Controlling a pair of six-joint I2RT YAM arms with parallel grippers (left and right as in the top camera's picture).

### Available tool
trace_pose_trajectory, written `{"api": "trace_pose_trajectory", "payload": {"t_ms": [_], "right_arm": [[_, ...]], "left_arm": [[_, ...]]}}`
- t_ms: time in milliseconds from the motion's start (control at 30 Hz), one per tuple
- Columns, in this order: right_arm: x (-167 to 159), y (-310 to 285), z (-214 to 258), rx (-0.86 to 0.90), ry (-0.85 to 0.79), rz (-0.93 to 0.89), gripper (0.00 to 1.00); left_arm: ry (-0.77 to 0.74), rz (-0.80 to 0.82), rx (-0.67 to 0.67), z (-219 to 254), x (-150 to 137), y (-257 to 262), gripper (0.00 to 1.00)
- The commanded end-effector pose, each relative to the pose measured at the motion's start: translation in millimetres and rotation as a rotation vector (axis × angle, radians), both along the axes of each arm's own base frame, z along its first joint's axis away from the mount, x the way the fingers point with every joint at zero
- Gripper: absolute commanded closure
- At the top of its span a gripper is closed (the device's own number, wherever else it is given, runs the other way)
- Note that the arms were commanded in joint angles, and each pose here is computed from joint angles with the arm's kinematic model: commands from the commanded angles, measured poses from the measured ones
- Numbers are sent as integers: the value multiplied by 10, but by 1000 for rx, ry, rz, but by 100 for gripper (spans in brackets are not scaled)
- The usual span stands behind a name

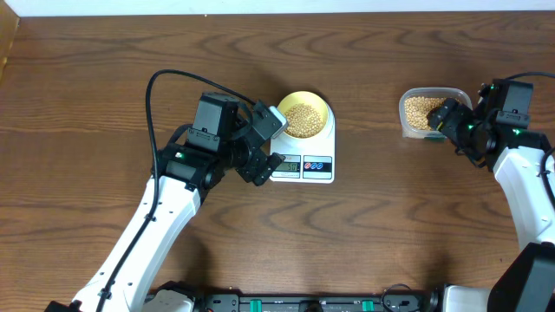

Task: Scoop item into bowl and weigh 50g on scale
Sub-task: 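Open the right gripper and release the yellow scoop into the tub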

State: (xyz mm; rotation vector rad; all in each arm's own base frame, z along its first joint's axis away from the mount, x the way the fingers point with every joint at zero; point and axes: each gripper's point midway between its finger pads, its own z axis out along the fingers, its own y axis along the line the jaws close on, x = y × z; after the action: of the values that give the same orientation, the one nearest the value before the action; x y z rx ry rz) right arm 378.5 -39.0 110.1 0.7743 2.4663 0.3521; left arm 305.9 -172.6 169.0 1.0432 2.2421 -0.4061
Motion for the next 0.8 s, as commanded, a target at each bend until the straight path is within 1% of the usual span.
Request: {"api": "trace_pose_trajectory", "payload": {"t_ms": [0,133,233,333,400,533,633,767], "right_arm": [[17,-17,98,-43,-29,57,1],[-3,-112,244,-99,-70,83,1],[-62,-169,370,-153,-98,137,1],[-167,-255,530,-241,-121,187,1],[-274,-403,677,-363,-125,201,1],[-357,-414,953,-467,-190,259,1],[-425,-385,1063,-477,-213,257,1],[-501,-356,1073,-468,-204,261,1]], "left_arm": [[-8,-5,6,-3,-6,21,16],[-8,-5,6,-3,-6,21,16],[-8,-5,6,-3,-6,21,16],[-8,-5,6,-3,-6,21,16],[-8,-5,6,-3,-6,21,16],[-8,-5,6,-3,-6,21,16],[-8,-5,6,-3,-6,21,16],[-8,-5,6,-3,-6,21,16]]}}
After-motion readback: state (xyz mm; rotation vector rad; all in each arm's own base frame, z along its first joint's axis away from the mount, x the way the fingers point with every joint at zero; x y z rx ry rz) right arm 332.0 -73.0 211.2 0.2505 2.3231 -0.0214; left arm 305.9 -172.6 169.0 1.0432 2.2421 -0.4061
